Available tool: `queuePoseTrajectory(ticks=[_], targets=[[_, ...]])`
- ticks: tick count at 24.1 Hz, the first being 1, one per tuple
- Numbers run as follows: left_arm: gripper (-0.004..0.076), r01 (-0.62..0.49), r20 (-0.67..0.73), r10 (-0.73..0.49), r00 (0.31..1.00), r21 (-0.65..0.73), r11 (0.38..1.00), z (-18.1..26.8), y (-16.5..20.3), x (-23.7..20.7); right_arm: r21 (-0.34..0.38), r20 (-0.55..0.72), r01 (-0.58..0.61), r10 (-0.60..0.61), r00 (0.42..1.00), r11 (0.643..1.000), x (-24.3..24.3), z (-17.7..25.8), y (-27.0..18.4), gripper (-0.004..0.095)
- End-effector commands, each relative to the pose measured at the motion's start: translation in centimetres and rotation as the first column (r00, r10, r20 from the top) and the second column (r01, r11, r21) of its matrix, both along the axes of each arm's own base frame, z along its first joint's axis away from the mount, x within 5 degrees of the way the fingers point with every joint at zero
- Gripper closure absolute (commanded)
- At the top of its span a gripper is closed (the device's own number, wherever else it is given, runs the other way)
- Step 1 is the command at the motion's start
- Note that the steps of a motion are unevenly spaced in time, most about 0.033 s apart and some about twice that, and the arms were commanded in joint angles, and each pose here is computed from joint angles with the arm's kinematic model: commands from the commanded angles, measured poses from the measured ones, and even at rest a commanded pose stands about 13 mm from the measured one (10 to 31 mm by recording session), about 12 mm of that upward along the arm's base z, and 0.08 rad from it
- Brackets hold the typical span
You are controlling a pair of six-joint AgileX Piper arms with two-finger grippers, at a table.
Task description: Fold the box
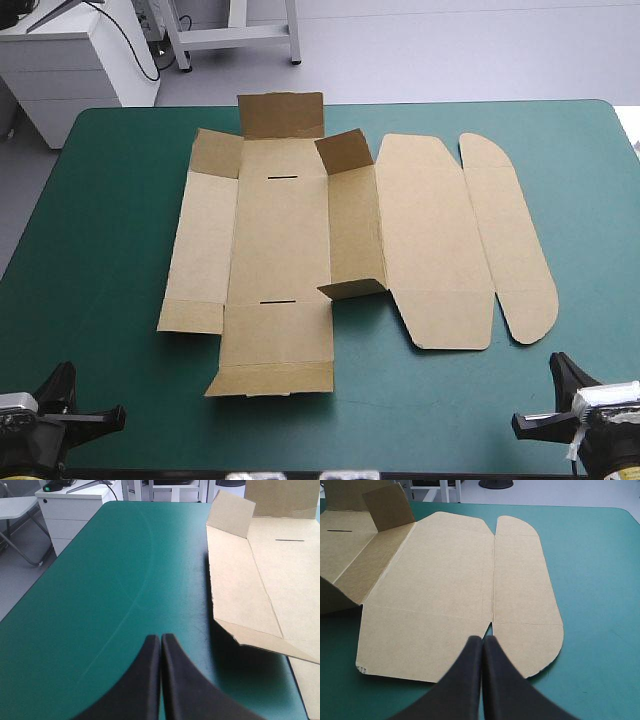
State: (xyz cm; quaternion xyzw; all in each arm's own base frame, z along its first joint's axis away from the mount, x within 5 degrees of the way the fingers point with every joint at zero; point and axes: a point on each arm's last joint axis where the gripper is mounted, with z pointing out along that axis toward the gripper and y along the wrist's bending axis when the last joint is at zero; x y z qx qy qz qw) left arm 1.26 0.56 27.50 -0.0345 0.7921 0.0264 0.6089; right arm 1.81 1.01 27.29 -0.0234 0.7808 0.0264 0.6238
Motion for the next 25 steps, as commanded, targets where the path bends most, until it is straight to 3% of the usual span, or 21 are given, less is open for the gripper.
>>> queuePoseTrajectory(ticks=[1,17,25], targets=[[0.0732,0.007,0.104,-0.007,0.995,0.008,1.0,1.4,0.0,-0.2,-0.003,0.114,0.007,-0.007,0.993,1.0,-0.5,1.3,0.0,0.0922],[0.0732,0.014,0.156,-0.015,0.988,0.007,1.0,2.3,-0.1,0.3,-0.003,0.114,0.007,-0.007,0.993,1.0,-0.5,1.3,0.0,0.0922],[0.0732,0.028,-0.018,-0.027,0.999,0.052,0.998,6.8,0.0,5.6,-0.003,0.114,0.007,-0.007,0.993,1.0,-0.5,1.3,0.0,0.0922]])
